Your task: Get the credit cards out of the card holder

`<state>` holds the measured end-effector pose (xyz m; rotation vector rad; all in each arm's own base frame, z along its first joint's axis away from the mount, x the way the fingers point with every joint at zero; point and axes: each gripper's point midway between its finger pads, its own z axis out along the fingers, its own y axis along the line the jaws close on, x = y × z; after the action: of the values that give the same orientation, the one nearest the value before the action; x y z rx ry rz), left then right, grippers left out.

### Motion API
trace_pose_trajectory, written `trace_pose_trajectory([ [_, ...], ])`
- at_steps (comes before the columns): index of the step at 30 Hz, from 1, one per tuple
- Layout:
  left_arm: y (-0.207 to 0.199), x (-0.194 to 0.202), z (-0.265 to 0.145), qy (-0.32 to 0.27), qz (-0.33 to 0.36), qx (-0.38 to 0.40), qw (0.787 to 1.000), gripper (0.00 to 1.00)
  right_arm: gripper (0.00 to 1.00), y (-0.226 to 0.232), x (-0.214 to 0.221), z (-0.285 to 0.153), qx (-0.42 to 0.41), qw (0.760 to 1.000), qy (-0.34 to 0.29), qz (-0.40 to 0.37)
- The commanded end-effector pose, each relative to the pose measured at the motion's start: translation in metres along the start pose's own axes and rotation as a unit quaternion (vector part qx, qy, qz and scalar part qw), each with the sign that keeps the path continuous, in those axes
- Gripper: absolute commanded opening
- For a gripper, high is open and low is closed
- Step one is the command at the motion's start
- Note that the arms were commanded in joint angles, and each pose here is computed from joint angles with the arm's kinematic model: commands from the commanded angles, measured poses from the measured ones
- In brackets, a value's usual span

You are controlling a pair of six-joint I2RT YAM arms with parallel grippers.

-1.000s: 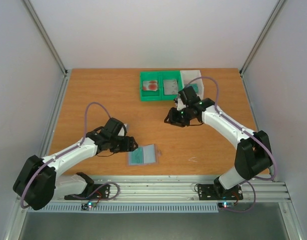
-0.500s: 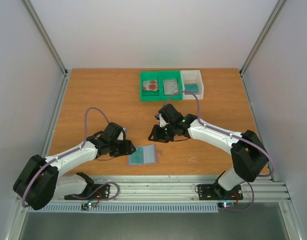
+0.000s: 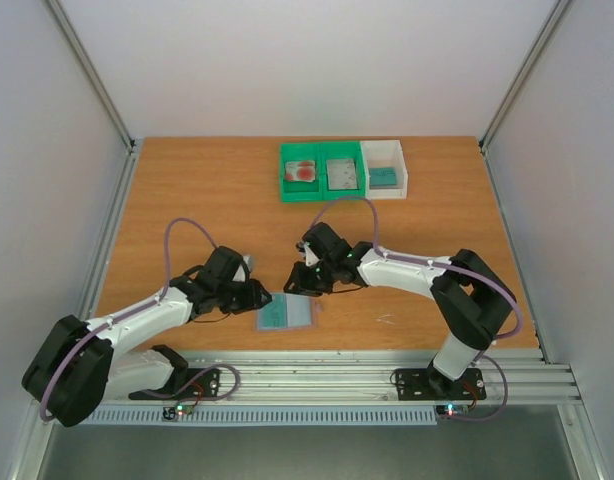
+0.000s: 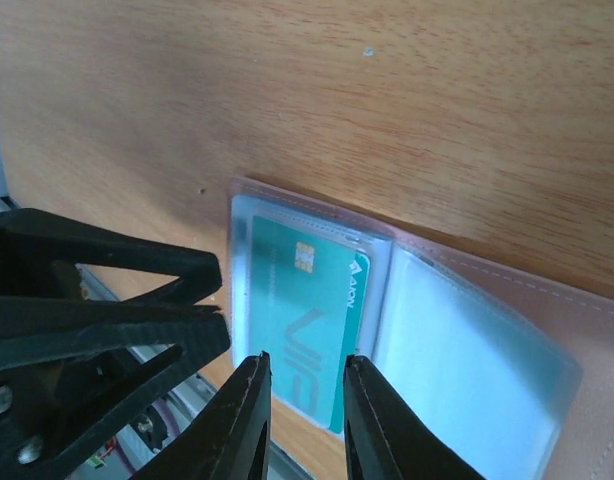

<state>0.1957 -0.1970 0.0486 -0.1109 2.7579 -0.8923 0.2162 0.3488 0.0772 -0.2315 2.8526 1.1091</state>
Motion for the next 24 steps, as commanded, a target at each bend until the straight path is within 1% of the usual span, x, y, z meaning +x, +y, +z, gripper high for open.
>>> trace_pose_trajectory([
  [1, -0.009, -0.006, 0.001, -0.012, 0.007, 0.026, 1.000, 0.36, 0.22, 0.002, 0.002, 0.013, -0.019, 1.000, 0.003, -0.005],
  [4, -0.006, -0.005, 0.003, -0.011, 0.008, 0.022, 1.000, 0.32, 0.21, -0.003, 0.006, 0.021, -0.021, 1.000, 0.011, -0.001],
  [14, 0.003, 0.007, 0.014, 0.017, 0.006, 0.016, 1.000, 0.14, 0.18, -0.014, 0.014, 0.035, -0.027, 0.999, 0.025, 0.012],
  [19, 0.007, 0.008, 0.017, 0.019, 0.004, 0.008, 1.000, 0.04, 0.17, -0.016, 0.016, 0.037, -0.026, 0.999, 0.030, 0.010],
  [24, 0.009, 0.008, 0.017, 0.020, 0.002, 0.005, 1.000, 0.03, 0.16, -0.021, 0.018, 0.042, -0.025, 0.999, 0.037, 0.017],
])
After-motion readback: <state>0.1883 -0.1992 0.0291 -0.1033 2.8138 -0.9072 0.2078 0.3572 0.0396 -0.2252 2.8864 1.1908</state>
